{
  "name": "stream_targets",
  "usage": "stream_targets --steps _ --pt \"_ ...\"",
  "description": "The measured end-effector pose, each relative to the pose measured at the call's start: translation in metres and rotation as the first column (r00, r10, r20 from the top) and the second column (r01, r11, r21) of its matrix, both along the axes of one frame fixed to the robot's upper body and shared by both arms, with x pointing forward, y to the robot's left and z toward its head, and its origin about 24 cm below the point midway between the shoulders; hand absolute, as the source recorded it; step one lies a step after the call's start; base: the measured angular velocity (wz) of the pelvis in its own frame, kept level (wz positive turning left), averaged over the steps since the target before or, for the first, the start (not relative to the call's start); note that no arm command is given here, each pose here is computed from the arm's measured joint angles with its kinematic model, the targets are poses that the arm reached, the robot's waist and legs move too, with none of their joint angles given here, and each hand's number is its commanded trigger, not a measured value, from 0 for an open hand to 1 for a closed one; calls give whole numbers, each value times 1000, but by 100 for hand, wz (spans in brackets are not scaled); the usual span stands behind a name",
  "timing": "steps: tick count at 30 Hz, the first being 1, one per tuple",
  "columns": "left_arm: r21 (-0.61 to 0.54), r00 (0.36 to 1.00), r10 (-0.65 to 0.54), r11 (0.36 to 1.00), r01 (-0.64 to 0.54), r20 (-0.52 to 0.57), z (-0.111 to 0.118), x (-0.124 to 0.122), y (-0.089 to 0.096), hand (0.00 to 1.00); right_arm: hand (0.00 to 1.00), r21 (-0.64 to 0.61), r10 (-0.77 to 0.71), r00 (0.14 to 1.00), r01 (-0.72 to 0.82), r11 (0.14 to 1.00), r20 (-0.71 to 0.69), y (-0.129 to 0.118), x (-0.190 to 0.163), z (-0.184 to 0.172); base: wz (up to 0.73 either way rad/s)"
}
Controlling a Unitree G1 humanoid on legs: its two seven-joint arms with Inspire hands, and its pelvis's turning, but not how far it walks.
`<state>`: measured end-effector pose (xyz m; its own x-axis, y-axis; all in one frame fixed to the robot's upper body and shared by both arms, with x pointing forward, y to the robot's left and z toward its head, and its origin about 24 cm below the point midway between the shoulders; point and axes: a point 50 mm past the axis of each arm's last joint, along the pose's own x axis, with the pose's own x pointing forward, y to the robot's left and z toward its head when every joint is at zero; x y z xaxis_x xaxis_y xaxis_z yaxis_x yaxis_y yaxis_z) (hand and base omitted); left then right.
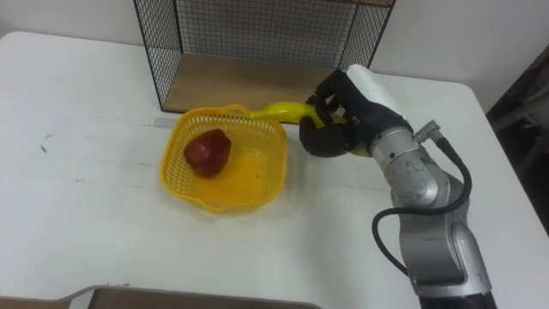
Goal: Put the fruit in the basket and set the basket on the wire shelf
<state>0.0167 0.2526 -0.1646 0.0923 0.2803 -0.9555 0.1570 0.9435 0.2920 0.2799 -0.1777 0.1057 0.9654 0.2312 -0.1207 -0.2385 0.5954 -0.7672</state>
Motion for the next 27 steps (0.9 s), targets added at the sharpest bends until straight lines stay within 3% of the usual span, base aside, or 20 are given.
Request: stream_targets --steps 22,27 --pt "-12 999 -41 999 41 -4 -2 11 -5 0 100 4 119 992 -119 993 -48 31 1 -4 1" --pt "-12 997 -72 997 73 17 -1 23 -6 0 100 -12 187 981 -188 982 -44 48 2 -3 6"
